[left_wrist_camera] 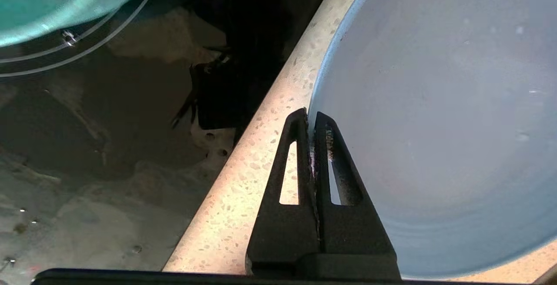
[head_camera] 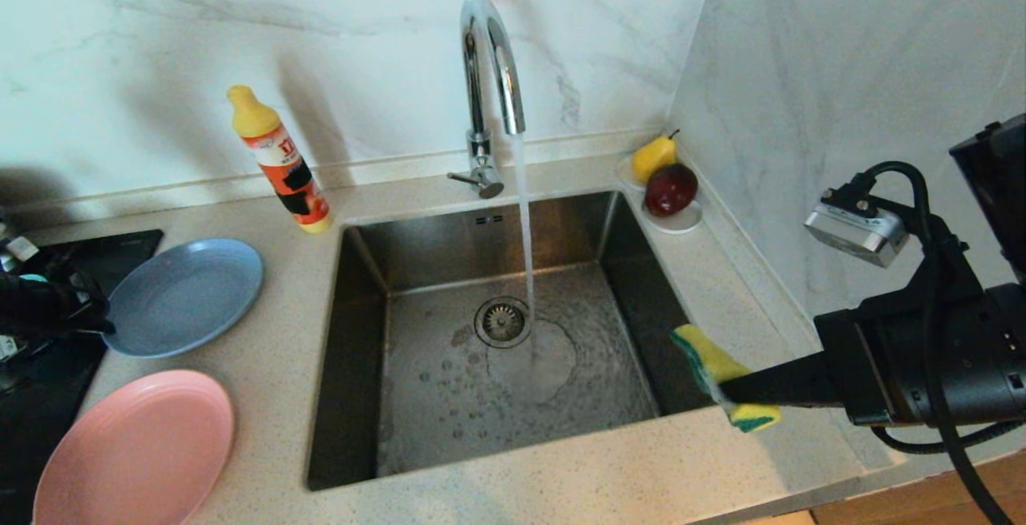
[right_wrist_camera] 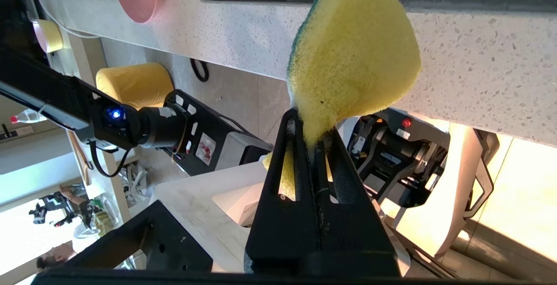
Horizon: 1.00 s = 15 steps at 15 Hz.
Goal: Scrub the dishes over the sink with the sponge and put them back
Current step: Wash the plate
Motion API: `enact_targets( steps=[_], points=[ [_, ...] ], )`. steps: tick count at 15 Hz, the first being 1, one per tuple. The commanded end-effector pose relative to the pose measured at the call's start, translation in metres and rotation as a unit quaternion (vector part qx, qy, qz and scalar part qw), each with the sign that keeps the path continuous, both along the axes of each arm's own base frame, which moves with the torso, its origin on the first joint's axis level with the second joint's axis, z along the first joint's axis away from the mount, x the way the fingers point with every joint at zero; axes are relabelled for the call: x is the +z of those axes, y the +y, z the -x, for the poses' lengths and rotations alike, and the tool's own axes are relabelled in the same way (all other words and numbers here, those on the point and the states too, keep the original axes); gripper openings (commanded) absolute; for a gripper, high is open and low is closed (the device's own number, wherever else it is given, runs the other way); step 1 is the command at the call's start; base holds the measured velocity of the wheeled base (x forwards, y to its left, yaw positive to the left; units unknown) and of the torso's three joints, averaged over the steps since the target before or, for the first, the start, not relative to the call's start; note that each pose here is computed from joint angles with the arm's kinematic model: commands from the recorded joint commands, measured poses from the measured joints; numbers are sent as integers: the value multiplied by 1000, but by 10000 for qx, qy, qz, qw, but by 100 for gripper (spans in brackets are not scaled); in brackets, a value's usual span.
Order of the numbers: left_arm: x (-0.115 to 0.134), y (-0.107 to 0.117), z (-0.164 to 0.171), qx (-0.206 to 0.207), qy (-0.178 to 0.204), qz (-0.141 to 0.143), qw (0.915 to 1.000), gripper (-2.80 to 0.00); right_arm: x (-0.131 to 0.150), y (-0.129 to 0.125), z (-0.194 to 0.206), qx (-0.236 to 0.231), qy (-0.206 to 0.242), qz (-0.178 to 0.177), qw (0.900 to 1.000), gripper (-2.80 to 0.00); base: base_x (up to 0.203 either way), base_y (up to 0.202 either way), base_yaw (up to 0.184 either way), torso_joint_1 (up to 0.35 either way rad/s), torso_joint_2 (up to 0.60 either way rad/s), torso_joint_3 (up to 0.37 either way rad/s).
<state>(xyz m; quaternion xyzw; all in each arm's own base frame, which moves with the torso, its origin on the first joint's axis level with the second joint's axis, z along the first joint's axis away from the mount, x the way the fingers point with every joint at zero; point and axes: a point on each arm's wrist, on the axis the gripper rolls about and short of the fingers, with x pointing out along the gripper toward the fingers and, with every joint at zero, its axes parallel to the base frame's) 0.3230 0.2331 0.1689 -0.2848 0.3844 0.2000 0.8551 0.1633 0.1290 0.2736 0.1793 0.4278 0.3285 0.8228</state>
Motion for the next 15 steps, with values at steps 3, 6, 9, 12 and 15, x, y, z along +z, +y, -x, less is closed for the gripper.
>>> enact_targets(
  steps=[3, 6, 9, 12, 15],
  points=[
    [-12, 6, -5, 154, 233, -128, 9995, -280, -3, 0, 0, 3, 64, 21, 10000, -280, 0, 0, 0, 0, 0, 0],
    [-11, 6, -5, 144, 219, -138, 9996, -280, -5, 2, -3, 3, 119, 61, 9999, -280, 0, 0, 0, 0, 0, 0],
    [-10, 6, -6, 191, 188, -107, 9996, -280, -5, 4, -4, 19, 70, 25, 10000, -280, 0, 0, 0, 0, 0, 0],
    [-10, 6, -6, 201, 168, -72, 9996, 0, -5, 4, -4, 19, 59, 17, 10000, -280, 0, 0, 0, 0, 0, 0],
    [-6, 4, -5, 205, -28, 209, 9996, 0, -4, 3, -3, 13, 25, -2, 10000, -280, 0, 0, 0, 0, 0, 0]
  ],
)
